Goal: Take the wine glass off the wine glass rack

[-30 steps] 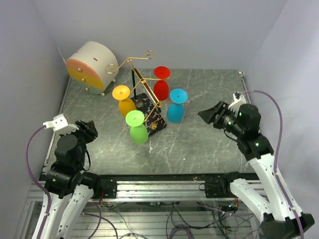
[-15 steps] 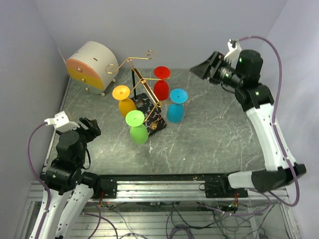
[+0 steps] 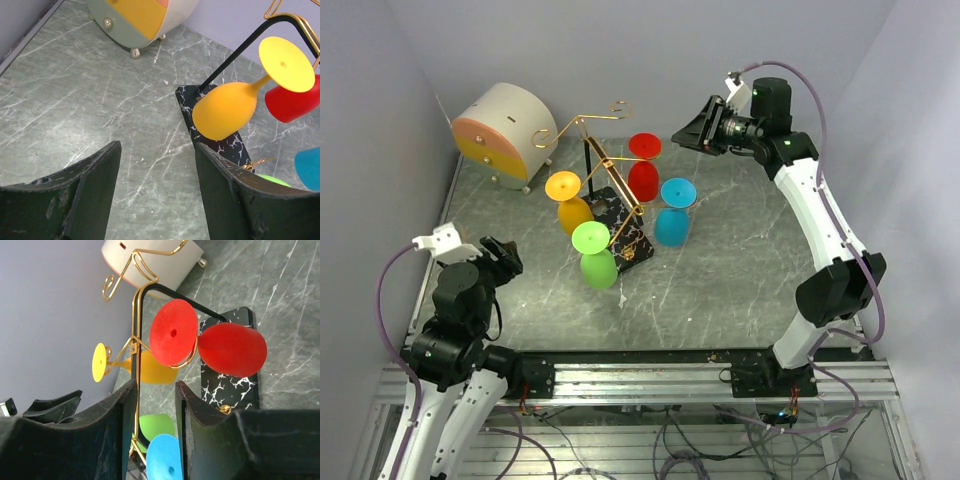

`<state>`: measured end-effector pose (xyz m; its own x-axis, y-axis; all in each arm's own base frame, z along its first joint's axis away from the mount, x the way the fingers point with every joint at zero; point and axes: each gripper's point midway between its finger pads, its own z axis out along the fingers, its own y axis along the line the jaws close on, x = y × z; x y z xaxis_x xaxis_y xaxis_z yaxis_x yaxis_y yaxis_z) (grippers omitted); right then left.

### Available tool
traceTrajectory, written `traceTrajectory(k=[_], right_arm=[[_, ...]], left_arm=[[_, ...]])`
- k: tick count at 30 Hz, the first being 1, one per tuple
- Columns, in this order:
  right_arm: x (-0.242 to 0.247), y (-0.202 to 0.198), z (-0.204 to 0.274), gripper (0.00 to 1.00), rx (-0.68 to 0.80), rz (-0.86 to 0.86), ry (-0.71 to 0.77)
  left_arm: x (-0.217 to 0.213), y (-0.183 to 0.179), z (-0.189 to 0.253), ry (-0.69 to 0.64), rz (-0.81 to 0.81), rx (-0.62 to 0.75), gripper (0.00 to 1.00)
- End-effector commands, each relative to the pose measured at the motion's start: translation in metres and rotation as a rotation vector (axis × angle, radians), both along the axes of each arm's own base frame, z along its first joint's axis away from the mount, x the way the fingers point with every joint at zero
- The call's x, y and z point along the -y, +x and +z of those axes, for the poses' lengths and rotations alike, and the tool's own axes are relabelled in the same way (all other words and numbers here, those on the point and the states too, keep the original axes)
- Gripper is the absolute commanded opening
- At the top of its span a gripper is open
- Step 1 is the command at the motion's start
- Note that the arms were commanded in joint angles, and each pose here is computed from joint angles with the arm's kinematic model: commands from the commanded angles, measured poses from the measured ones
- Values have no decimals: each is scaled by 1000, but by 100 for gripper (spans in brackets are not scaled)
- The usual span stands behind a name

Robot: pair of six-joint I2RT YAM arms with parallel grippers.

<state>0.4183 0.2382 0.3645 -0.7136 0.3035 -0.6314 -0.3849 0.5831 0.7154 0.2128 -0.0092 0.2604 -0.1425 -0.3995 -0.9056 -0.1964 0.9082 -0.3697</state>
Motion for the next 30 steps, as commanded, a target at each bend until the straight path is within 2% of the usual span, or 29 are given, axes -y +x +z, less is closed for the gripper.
traceTrajectory(k=[1, 11, 23, 30], right_arm=[[-11, -2, 3, 36, 26, 55, 2], [-22, 23, -34, 37, -19, 51, -46], [-33, 45, -45, 37, -12, 60, -56], [-40, 44, -42, 37, 2, 85, -35]], left_arm=[[5, 0, 12, -6, -29, 43, 71], [6, -3, 12, -11, -31, 45, 70], [7, -3, 12, -11, -33, 46, 70], [7, -2, 10, -9, -33, 38, 70]])
